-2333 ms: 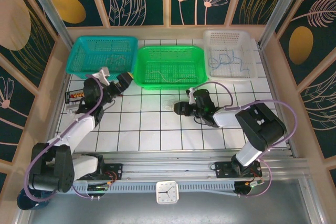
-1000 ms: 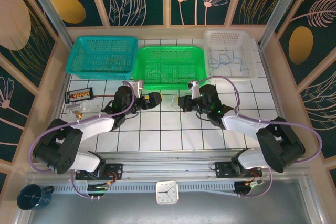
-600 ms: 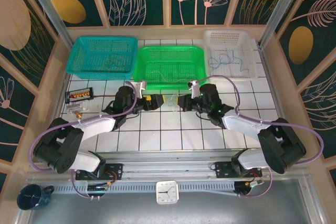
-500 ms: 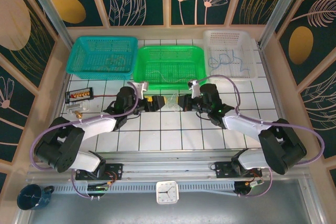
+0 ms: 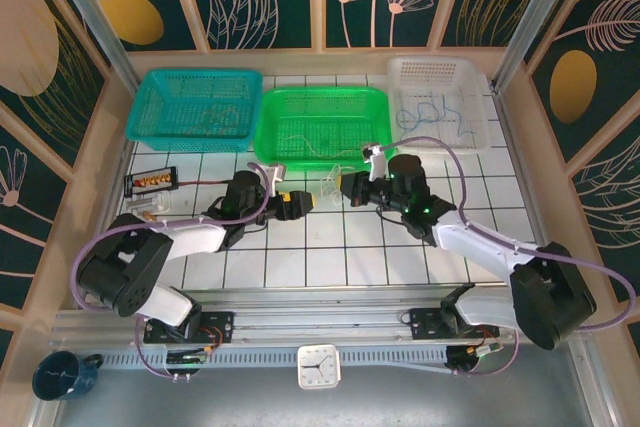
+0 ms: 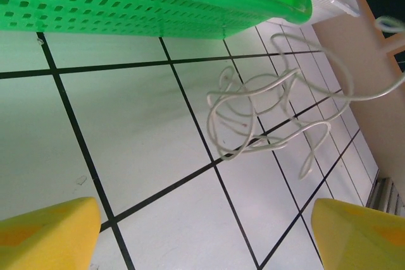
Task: Untangle the cables
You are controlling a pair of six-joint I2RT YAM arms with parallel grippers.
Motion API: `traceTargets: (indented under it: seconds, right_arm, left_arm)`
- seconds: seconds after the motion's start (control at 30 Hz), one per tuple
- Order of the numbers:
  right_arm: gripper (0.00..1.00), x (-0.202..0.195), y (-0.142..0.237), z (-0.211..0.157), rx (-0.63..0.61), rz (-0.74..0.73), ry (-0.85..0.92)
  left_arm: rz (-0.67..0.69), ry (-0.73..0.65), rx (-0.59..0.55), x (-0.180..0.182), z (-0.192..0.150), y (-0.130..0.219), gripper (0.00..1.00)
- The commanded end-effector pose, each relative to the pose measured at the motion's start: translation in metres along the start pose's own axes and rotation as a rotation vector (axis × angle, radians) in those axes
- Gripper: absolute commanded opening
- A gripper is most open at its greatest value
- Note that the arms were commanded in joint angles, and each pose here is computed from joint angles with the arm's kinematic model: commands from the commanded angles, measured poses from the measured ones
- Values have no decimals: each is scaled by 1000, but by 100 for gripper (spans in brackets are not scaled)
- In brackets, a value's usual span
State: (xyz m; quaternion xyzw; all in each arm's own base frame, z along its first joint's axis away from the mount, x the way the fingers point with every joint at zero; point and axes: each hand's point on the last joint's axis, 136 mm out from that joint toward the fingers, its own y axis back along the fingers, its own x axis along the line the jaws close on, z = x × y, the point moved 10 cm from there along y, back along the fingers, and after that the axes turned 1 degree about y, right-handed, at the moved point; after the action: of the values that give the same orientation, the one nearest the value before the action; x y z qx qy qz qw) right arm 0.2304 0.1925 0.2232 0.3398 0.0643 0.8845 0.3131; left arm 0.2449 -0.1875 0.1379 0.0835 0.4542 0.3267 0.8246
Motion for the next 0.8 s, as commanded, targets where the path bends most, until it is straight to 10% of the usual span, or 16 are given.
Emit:
traceTargets:
  seconds: [0.0, 0.77]
  right_arm:
    - [0, 11, 7, 16, -39, 20, 30]
    - [0, 19, 12, 21, -57, 54, 28]
  left_arm:
    - [-44, -24, 2, -3, 0, -4, 82]
    - [-157, -12, -58, -27, 19, -14, 72]
